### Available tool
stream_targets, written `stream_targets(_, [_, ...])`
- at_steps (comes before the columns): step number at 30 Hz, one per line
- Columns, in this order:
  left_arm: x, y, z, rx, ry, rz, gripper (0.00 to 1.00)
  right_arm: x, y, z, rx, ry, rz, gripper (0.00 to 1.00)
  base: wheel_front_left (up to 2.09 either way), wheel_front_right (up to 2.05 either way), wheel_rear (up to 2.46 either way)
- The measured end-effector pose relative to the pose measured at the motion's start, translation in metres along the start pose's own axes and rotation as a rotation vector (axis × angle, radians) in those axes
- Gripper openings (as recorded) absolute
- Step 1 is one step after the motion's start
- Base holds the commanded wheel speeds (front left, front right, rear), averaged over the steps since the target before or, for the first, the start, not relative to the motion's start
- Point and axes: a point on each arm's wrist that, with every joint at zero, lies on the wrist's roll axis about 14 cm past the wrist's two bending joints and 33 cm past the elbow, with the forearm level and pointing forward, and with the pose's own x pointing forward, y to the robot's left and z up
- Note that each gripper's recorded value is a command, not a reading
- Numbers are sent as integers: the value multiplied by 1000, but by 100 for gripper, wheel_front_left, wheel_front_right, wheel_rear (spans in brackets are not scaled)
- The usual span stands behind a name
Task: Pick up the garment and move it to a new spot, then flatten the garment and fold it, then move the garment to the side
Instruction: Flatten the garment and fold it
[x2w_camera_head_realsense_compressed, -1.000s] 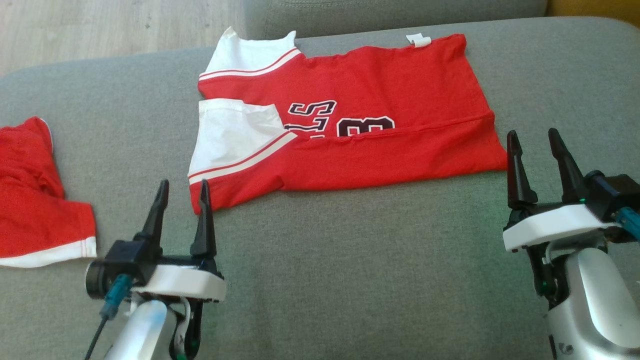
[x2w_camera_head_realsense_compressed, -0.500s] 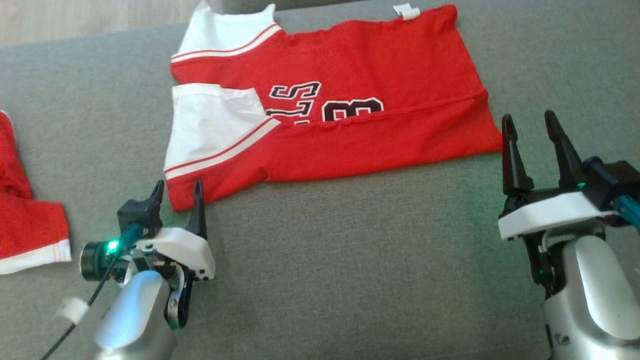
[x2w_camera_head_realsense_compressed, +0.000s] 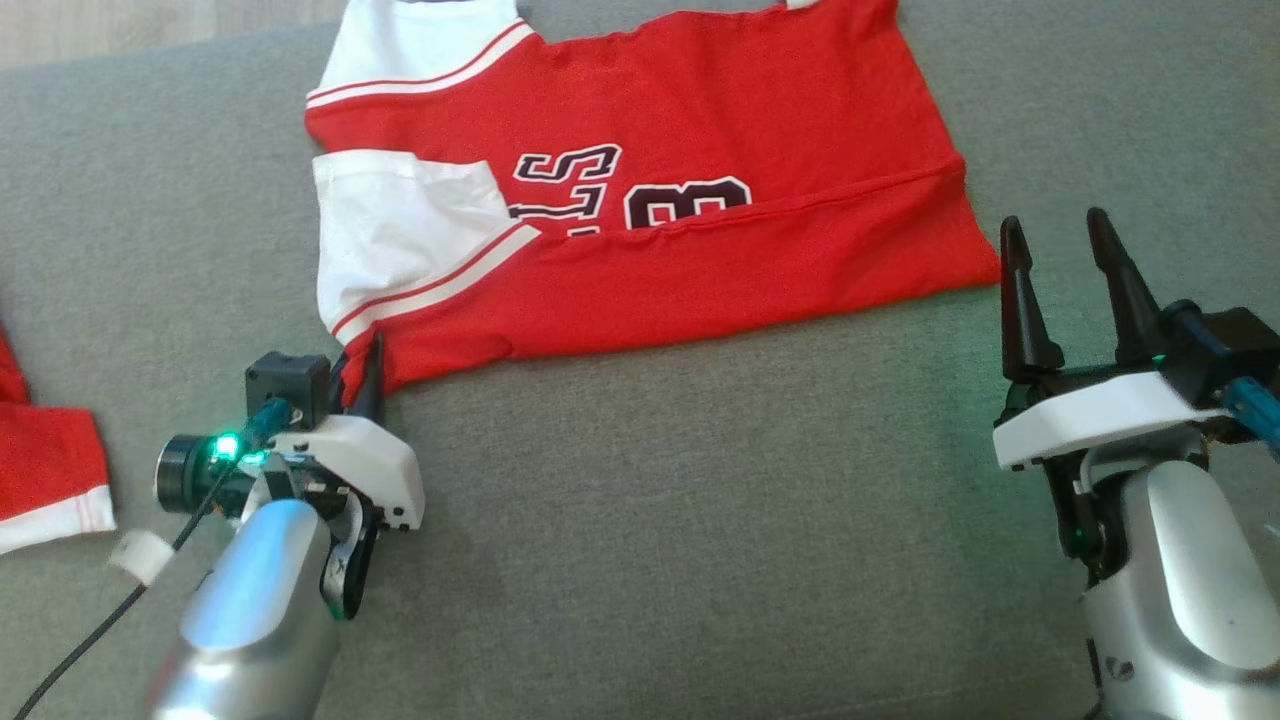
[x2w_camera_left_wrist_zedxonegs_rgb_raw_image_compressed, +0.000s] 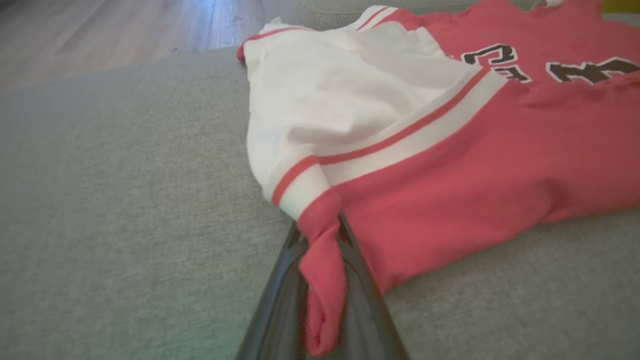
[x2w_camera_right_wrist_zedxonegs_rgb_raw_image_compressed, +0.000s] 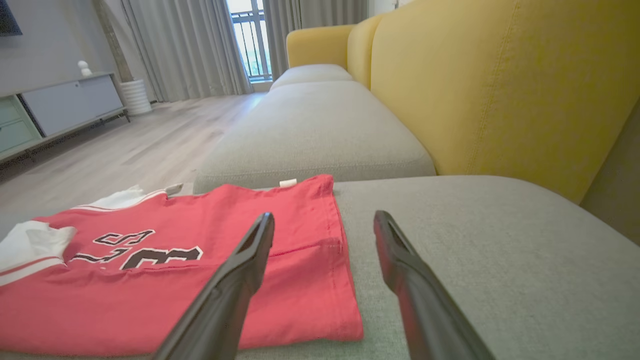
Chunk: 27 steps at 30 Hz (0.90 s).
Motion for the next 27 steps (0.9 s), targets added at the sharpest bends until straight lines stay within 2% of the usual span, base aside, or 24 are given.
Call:
stream_targets(5, [-4, 2, 17, 18, -98, 2, 0, 3, -1, -14, -17, 69, -13, 100, 0, 0, 0])
stream_targets(10, [-10, -3, 43, 41, -215, -19, 0, 13, -16, -27, -43, 161, -63, 100, 0, 0, 0])
stream_targets(18, [-14, -4, 55, 56, -261, -24, 0, 25, -17, -70, 35, 353, -83, 100, 0, 0, 0])
stream_targets(22, [-14, -7, 57, 56, -271, -30, 0, 28, -15, -90, 33, 429, -81, 100, 0, 0, 0])
stream_targets(27, [-13, -5, 54, 56, -267, -29, 0, 35, -10, -103, 70, 481, -76, 100, 0, 0, 0])
